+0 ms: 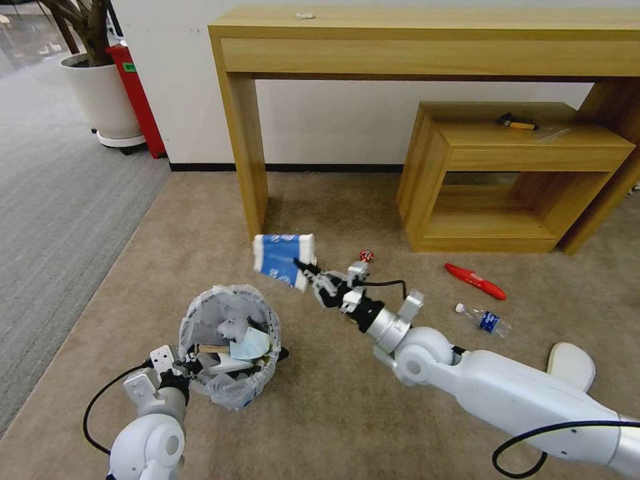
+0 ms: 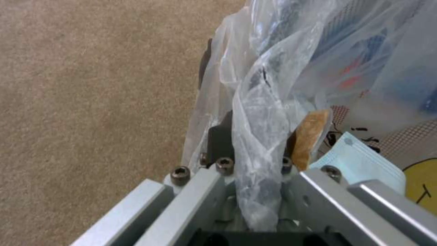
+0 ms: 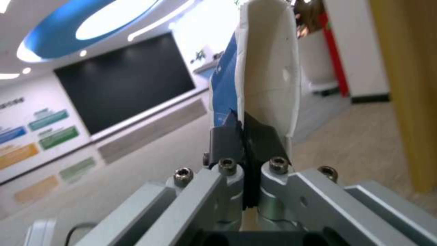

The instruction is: Pick up the trash bin and place the garbage on the floor into it.

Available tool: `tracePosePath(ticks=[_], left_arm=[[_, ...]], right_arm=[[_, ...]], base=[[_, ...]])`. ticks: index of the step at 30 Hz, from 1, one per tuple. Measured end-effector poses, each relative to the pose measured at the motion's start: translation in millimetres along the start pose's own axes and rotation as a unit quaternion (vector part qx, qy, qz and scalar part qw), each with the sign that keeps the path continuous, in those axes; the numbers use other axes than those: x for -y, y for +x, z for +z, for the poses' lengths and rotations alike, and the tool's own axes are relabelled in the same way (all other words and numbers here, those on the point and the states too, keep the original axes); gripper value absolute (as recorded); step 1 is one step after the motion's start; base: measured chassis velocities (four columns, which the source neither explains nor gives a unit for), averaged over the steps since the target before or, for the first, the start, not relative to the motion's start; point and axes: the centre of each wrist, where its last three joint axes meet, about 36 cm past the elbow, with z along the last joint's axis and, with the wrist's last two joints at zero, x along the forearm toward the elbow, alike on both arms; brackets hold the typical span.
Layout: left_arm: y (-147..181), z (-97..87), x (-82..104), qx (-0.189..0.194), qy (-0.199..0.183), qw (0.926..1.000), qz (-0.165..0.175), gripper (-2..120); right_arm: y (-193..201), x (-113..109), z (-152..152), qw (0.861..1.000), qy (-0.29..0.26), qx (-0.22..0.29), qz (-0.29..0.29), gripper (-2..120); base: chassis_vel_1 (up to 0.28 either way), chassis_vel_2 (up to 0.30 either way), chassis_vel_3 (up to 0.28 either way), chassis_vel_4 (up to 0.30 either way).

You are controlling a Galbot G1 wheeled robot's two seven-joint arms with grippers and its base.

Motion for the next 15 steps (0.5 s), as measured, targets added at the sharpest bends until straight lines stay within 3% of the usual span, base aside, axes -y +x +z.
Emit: tracePosePath(ticks=[15], left_arm=[[-3.1, -0.9, 6.9, 0.001, 0.012, 0.9999, 0.002, 0]], right_arm=[[-7.8, 5.6, 61.6, 0.998, 0.003, -0.068, -0.011, 0]], base=[[0.0, 0.0, 0.0, 0.0]])
